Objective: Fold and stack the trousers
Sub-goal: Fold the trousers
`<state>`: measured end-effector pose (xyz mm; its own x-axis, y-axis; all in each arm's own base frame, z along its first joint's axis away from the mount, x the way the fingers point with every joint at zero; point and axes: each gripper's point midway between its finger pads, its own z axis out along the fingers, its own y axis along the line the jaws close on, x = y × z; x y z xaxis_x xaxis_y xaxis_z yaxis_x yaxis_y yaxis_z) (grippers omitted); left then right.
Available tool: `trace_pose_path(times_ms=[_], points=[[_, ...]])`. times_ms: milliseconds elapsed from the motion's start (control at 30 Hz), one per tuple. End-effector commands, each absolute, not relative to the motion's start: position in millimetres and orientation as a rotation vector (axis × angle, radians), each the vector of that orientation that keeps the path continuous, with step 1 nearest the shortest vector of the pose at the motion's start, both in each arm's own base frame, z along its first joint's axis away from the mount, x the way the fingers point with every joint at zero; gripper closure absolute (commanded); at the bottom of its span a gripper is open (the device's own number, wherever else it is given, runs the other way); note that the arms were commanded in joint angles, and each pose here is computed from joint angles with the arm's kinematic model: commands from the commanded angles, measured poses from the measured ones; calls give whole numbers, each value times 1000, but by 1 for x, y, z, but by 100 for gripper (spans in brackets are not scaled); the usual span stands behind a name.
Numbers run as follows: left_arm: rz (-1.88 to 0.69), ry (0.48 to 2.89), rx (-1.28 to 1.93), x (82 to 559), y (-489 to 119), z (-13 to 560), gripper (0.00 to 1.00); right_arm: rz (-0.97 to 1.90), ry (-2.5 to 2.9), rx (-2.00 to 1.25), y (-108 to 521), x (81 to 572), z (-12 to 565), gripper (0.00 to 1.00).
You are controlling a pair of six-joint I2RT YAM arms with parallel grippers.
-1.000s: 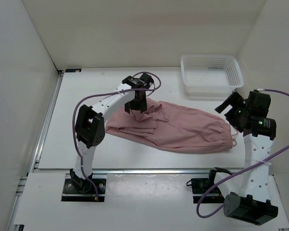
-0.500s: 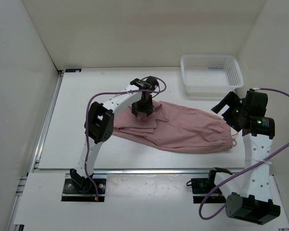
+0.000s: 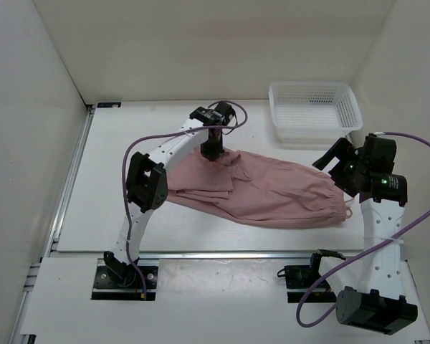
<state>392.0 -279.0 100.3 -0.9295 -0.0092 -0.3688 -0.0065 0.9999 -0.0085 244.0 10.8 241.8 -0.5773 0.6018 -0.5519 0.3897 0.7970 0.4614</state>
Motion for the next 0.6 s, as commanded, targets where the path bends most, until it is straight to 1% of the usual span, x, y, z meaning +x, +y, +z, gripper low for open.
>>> trace_pose_path(times_ms=[0,67,100,133,200,233,267,300,333,367,400,433,500,533,567], points=[[-149,2642,-9,409,-288,159,90,404,2239,698,15,249,246,1],[-214,2645,15,416,-298,160,90,404,2239,698,15,249,246,1],[-310,2621,30,423,-309,175,90,404,2239,698,15,249,246,1],[-330,2637,28,430,-313,165,84,404,2239,698,15,249,246,1],[-414,2609,56,436,-327,175,78,404,2239,698,15,249,246,1],[-443,2604,63,438,-332,174,72,404,2237,697,15,247,245,1],[-469,2607,71,440,-337,171,46,404,2237,697,15,246,245,1],[-523,2602,103,438,-345,174,31,403,2254,705,16,244,240,1],[-546,2594,122,438,-348,175,22,404,2244,701,16,243,242,1],[-557,2596,126,437,-349,176,17,404,2244,701,16,243,242,1],[-555,2593,138,436,-348,178,7,393,2243,705,14,243,242,1],[-540,2594,133,433,-344,181,5,393,2243,705,14,243,242,1],[-529,2554,150,422,-336,208,4,391,2260,713,15,240,237,1],[-460,2564,149,419,-324,204,2,391,2260,713,15,240,237,1],[-450,2519,149,412,-314,228,0,391,2260,713,15,240,237,1]])
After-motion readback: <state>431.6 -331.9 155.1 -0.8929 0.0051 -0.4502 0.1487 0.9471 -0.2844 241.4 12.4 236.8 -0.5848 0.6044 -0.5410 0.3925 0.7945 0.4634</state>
